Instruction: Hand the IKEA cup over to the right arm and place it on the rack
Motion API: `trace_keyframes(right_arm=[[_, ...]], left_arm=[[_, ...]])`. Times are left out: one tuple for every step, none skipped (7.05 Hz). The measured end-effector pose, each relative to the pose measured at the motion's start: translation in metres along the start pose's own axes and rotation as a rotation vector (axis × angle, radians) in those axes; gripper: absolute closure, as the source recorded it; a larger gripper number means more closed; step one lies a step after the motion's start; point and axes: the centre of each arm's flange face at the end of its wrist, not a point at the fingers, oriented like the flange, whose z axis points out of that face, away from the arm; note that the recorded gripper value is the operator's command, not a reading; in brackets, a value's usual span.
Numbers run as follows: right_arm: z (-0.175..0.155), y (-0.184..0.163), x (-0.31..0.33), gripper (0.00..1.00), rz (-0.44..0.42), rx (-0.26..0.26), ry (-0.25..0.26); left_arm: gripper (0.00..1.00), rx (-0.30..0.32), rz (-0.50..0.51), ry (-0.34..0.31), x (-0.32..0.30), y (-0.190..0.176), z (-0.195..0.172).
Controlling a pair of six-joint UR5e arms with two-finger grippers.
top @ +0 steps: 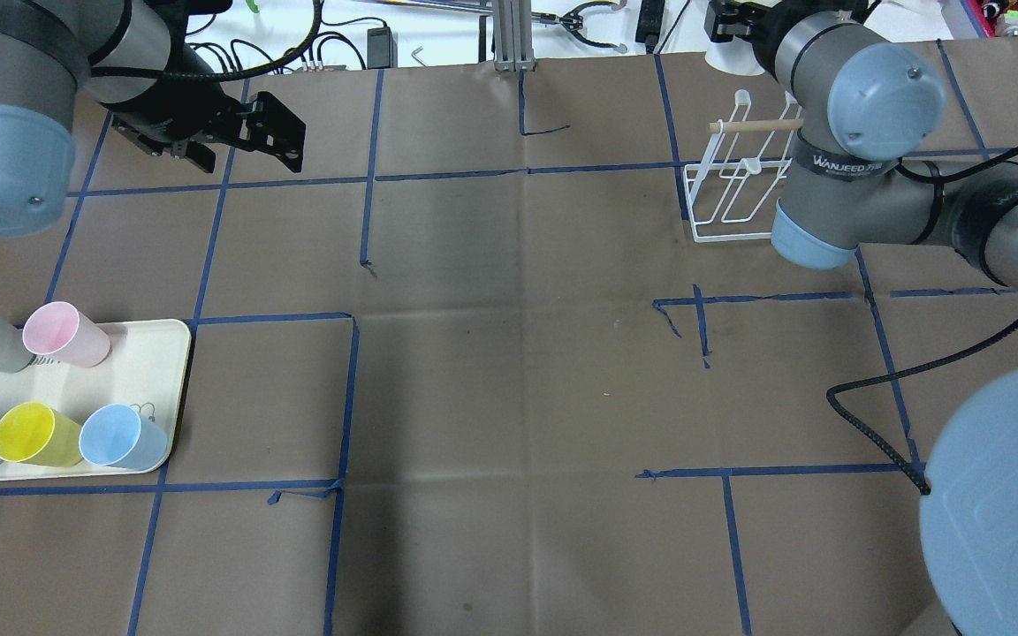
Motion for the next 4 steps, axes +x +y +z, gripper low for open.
trace_keyframes(right_arm=[[0.016,0.004,0.01,0.9,-0.015,0.005,0.011],[0.03,0.007,0.016,0.9,-0.021,0.012,0.016],[0.04,0.012,0.02,0.9,-0.022,0.01,0.019],[0.047,0.02,0.022,0.9,-0.021,0.0,0.019]], left_arm=[[0.0,-0.083,-0.022,-0.017,0.002,0.017,-0.009],[0.0,-0.133,-0.027,-0.042,0.001,0.033,-0.013],[0.0,-0.166,-0.029,-0.054,-0.001,0.044,-0.01],[0.0,-0.202,-0.039,-0.058,-0.008,0.052,0.0]])
